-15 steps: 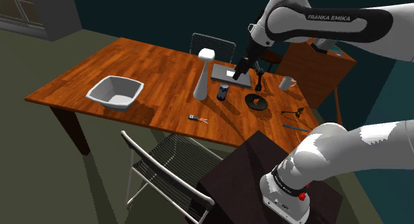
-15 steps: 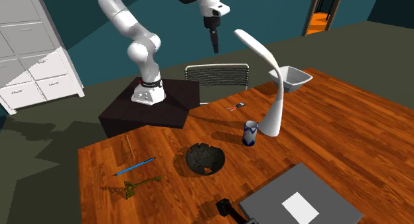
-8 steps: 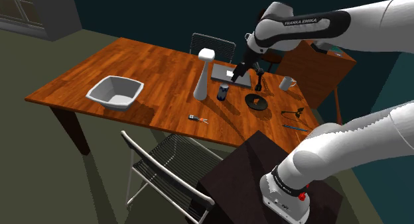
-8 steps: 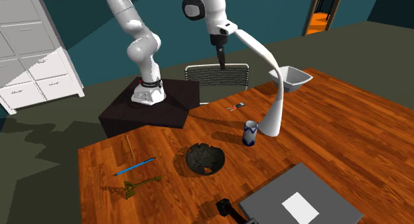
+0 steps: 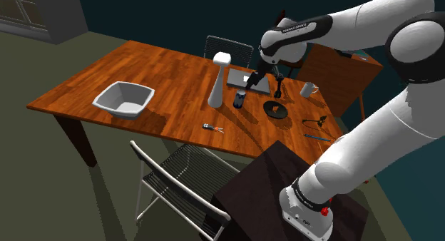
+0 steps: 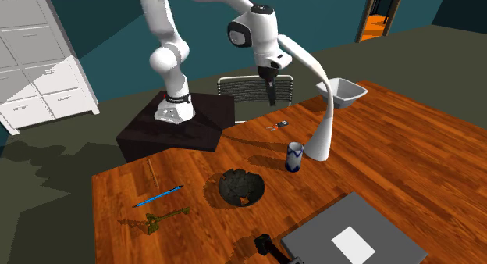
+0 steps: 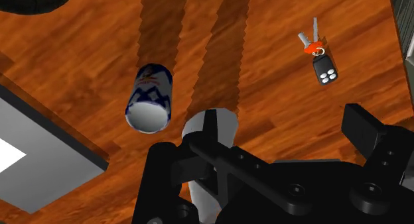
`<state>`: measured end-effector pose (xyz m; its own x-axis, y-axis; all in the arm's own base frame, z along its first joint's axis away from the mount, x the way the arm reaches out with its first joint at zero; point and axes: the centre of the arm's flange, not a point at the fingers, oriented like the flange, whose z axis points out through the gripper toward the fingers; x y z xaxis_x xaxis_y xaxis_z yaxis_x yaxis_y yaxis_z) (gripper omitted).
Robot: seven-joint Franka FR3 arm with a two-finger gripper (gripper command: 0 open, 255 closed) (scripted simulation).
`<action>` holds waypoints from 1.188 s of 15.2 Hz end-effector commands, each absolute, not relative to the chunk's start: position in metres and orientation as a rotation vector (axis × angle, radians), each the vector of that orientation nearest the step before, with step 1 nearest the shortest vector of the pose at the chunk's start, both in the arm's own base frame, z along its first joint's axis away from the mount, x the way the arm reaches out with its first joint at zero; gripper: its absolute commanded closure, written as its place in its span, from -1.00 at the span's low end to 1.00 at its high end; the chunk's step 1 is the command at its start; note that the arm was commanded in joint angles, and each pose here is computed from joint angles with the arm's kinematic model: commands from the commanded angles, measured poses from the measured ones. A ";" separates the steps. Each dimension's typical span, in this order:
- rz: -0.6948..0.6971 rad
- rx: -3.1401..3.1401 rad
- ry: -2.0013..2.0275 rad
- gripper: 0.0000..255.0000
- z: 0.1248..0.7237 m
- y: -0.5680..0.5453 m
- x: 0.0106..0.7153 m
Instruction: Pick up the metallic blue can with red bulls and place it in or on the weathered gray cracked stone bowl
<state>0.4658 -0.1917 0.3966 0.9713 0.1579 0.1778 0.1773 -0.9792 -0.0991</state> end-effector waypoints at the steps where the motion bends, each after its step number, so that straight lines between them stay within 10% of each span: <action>1: -0.260 -3.002 -0.256 -1.00 0.380 -0.209 0.478; 18: -0.274 -2.970 -0.246 -1.00 0.250 -0.321 0.564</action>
<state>0.5627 -0.3207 0.2559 0.9699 0.1487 0.1926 0.1758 -0.9755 -0.1324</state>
